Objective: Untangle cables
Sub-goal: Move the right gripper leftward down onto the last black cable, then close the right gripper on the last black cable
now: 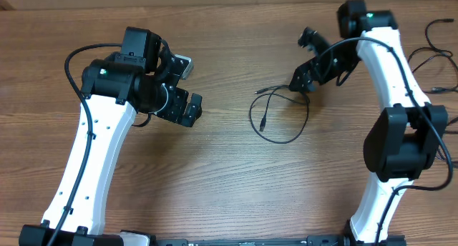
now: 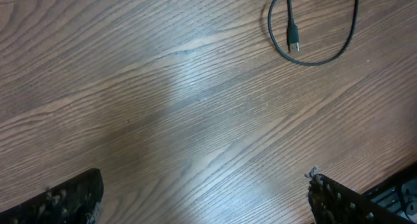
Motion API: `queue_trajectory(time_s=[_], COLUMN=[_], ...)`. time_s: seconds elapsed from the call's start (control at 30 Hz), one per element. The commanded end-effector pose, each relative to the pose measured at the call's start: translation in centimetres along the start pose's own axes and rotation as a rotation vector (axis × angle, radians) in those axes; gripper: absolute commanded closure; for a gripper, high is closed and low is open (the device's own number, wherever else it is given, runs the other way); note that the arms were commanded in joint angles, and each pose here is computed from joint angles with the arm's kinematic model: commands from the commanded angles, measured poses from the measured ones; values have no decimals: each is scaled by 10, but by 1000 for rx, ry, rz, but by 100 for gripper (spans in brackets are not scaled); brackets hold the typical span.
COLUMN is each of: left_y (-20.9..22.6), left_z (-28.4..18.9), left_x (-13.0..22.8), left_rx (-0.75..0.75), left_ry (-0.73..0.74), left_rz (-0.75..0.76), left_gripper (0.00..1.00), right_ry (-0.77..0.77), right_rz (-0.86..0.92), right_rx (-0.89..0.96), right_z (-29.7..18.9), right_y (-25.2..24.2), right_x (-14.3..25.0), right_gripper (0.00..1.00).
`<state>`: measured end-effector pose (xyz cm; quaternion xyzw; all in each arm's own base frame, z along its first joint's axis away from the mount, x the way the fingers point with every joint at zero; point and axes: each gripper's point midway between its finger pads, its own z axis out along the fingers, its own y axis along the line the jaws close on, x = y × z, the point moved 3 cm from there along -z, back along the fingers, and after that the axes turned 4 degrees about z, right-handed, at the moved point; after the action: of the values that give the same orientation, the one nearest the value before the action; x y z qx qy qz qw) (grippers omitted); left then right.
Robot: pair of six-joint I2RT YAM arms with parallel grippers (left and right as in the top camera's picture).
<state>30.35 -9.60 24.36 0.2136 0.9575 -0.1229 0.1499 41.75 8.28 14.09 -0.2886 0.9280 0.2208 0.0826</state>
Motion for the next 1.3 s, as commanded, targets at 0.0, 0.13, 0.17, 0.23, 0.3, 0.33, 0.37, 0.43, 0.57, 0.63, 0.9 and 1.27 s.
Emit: queue_trajectory(time_s=[0.0, 0.13, 0.17, 0.23, 0.3, 0.33, 0.37, 0.43, 0.57, 0.63, 0.9, 1.27], left_y=[1, 1, 1, 1, 1, 1, 1, 1, 1, 1, 1, 1], left_z=[-4, -4, -4, -4, -4, -4, -4, -4, -4, -4, -4, -4], left_x=[-4, -4, -4, -4, -4, -4, -4, -4, -4, -4, -4, -4], left_rx=[-4, -4, -4, -4, -4, -4, -4, -4, -4, -4, -4, -4], left_ry=[-17, -17, -17, -17, -17, -17, -17, -17, -17, -17, -17, -17], left_rz=[21, 21, 21, 21, 21, 21, 21, 21, 21, 21, 21, 21], left_gripper=[0, 0, 0, 0, 0, 0, 0, 0, 0, 0, 0, 0], right_ry=[17, 0, -6, -17, -23, -26, -30, -37, -43, -38, -22, -29], right_rz=[-72, -98, -102, -109, -114, -116, -119, -123, -148, -150, -156, -188], right_rx=[-45, -34, -31, -23, -11, -9, -6, -2, 7, 29, 81, 97], right_z=[29, 50, 53, 58, 61, 62, 63, 66, 73, 77, 89, 105], right_y=[5, 0, -1, -4, -7, -8, -9, -11, -14, -18, -29, -36], right_x=[5, 6, 6, 6, 6, 6, 6, 6, 9, 11, 20, 26], right_gripper=[5, 14, 16, 20, 22, 23, 23, 20, 16, 16, 16, 25])
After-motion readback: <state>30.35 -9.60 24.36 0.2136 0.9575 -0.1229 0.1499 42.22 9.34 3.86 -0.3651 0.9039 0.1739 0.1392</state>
